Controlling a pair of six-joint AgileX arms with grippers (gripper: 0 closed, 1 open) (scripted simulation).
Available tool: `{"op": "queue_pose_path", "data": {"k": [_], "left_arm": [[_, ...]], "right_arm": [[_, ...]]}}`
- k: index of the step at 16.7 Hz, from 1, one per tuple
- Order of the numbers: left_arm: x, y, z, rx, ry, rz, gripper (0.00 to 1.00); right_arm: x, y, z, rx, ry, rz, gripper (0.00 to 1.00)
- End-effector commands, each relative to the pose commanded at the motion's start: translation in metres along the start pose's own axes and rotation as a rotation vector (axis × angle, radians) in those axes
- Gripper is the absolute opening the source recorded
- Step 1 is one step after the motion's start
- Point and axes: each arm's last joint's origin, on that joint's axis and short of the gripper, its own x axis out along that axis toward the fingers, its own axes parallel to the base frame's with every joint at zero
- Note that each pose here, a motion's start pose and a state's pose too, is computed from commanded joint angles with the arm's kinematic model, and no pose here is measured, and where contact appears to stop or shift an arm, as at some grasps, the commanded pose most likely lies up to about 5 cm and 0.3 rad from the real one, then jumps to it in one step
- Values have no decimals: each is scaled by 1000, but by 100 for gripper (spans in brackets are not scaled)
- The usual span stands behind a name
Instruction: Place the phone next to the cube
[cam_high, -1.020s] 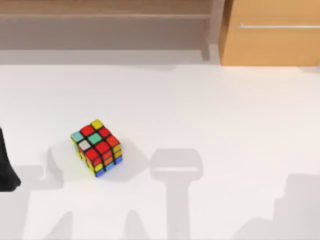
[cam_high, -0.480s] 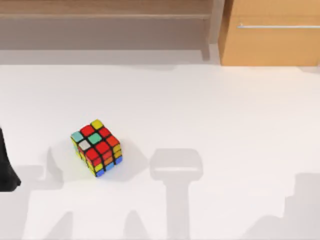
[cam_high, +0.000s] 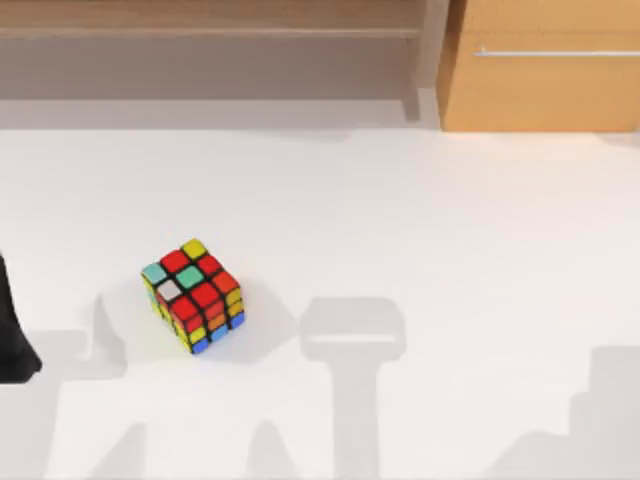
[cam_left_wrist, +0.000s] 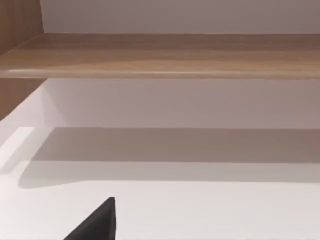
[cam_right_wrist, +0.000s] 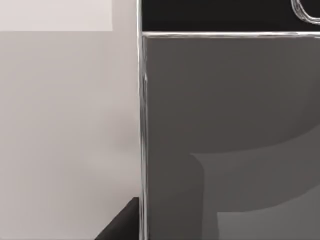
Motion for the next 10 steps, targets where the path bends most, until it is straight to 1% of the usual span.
{"op": "queue_pose_path", "data": {"k": [3,4,10], "left_arm": [[0,0,0,0,0,0,100],[0,0,0,0,0,0,100],[0,0,0,0,0,0,100]], "right_arm": [[0,0,0,0,0,0,2],[0,0,0,0,0,0,0],[0,0,0,0,0,0,0]]}}
